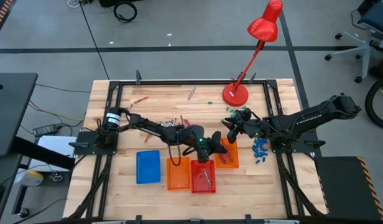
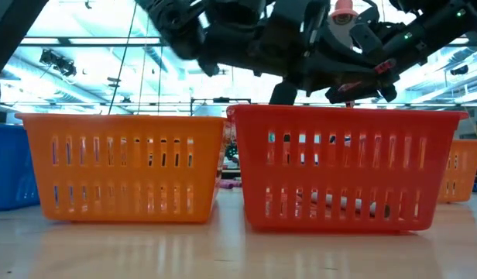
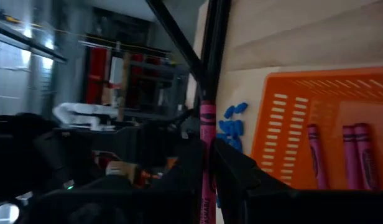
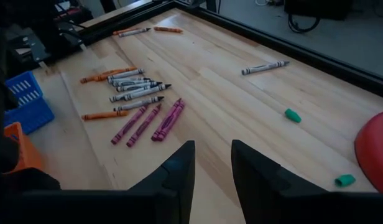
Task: Sort crayons
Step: Put the red crayon into the right orange bin, then put the orange crayon into the left orange bin
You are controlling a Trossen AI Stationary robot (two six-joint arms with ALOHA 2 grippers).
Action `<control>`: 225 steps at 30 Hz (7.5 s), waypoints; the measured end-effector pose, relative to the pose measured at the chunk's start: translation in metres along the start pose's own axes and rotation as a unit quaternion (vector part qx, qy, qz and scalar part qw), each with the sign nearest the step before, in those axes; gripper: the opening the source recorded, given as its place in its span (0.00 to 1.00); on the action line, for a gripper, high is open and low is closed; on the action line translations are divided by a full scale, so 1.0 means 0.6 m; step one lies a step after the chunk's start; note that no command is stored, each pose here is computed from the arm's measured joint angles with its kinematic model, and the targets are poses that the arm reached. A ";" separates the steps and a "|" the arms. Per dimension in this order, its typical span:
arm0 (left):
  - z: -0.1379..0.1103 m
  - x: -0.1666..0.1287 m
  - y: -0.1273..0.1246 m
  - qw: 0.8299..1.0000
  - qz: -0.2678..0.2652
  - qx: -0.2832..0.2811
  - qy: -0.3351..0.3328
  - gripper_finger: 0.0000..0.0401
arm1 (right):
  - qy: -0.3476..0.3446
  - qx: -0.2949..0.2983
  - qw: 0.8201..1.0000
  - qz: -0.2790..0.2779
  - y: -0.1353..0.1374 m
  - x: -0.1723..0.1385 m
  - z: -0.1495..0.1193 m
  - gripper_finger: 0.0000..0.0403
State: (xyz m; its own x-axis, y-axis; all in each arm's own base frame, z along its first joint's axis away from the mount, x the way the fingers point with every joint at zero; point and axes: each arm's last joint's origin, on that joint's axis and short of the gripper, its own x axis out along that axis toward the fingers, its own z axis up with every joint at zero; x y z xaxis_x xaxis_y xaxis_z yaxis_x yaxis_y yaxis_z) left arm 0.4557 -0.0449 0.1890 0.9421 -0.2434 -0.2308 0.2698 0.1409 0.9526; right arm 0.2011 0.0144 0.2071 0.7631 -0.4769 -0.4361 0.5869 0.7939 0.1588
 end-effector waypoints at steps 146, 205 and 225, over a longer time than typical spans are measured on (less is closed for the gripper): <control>-0.360 -0.524 -0.143 0.361 -0.096 -0.631 0.680 0.23 | -0.021 -0.009 1.000 0.006 0.014 -0.008 -0.002 0.27; 0.136 -0.275 -0.028 0.442 -0.032 -0.836 0.324 0.07 | -0.028 -0.027 0.999 0.022 0.027 -0.019 -0.007 0.27; 0.243 -0.222 -0.111 0.282 0.133 -0.910 0.274 0.11 | -0.050 -0.090 0.990 0.099 0.043 -0.016 0.006 0.27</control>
State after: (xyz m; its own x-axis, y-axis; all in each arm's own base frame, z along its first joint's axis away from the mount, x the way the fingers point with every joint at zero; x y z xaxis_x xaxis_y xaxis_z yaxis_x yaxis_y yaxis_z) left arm 0.2835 -0.1617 0.1854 0.7327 0.1217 -0.6696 -0.6378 0.4657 -0.6134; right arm 0.2101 0.0381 0.2188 0.8868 -0.3328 -0.3207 0.3718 0.9258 0.0675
